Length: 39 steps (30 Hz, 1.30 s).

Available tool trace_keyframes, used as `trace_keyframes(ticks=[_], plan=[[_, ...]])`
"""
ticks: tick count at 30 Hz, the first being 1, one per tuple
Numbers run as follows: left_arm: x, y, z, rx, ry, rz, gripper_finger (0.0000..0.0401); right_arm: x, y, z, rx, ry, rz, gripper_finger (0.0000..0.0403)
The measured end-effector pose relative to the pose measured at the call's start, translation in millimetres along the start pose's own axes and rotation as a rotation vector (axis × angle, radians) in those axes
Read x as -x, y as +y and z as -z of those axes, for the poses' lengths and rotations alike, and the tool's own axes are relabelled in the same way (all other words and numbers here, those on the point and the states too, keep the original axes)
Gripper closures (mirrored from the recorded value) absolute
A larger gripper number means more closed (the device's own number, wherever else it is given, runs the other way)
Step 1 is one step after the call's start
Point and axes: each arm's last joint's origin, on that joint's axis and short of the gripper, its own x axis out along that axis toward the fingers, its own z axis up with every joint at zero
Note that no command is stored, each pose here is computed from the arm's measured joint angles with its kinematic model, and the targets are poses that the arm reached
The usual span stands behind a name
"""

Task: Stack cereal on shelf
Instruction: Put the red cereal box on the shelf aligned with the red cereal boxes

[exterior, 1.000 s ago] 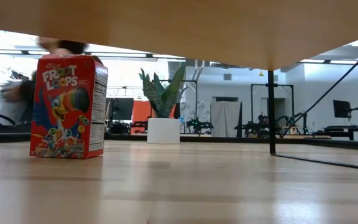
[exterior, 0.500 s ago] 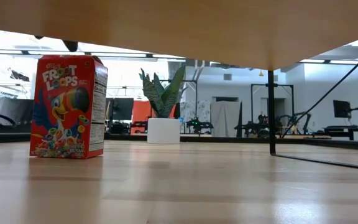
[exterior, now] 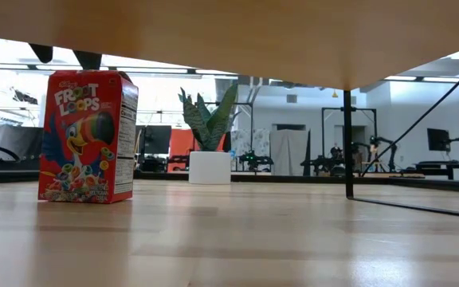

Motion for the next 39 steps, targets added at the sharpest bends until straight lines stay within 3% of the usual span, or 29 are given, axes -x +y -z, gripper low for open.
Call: trace_keyframes(ticks=[33,39], plan=[[-28.1,-4.9,-1.1,-0.035,0.005,0.061,0.0138,-0.1,0.0,0.1,0.0,0.001,0.001,0.0274],[-27.9,-4.5,-1.2,-0.027,0.005,0.048,0.0167,-0.1,-0.1,0.2,0.0,0.002,0.001,0.0274]])
